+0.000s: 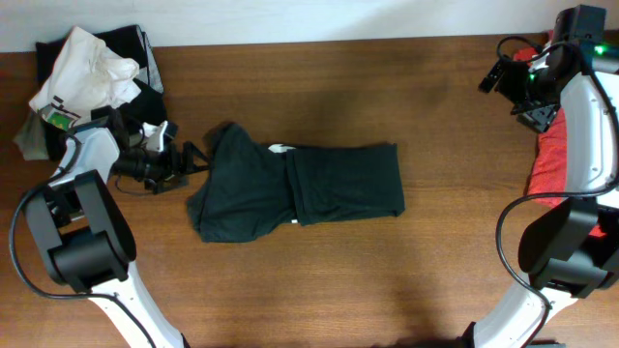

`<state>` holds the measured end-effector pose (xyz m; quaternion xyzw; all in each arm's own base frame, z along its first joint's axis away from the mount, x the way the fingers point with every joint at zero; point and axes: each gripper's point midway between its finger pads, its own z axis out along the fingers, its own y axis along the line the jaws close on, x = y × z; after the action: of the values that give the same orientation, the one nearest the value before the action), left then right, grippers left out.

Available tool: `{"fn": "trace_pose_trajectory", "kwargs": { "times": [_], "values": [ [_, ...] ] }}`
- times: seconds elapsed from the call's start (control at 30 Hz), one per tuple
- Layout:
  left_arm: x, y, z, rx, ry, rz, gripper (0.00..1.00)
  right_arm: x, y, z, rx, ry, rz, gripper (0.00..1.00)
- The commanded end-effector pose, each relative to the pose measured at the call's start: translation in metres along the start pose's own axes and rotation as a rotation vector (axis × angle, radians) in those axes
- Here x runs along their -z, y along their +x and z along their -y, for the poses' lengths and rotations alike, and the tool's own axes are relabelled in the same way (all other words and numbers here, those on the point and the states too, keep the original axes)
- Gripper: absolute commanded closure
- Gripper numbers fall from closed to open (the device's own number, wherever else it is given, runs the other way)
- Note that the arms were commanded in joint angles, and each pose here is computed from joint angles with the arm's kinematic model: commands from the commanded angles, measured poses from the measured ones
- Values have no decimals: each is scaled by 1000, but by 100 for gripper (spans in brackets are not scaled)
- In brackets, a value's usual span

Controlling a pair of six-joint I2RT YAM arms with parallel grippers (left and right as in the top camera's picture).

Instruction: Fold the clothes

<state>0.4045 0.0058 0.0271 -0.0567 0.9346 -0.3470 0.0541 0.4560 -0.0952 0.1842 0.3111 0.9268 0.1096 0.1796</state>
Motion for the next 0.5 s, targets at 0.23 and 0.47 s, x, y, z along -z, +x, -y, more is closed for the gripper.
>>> {"fn": "trace_pose_trajectory", "kwargs": {
  "times": [0.23,0.47],
  "values": [
    [-44,27,4,-31,-175,-167,1,9,-5,-1,12,0,28,1],
    [-56,30,17,-72,-176,-191,20,9,-5,-1,12,0,28,2]
  ]
}}
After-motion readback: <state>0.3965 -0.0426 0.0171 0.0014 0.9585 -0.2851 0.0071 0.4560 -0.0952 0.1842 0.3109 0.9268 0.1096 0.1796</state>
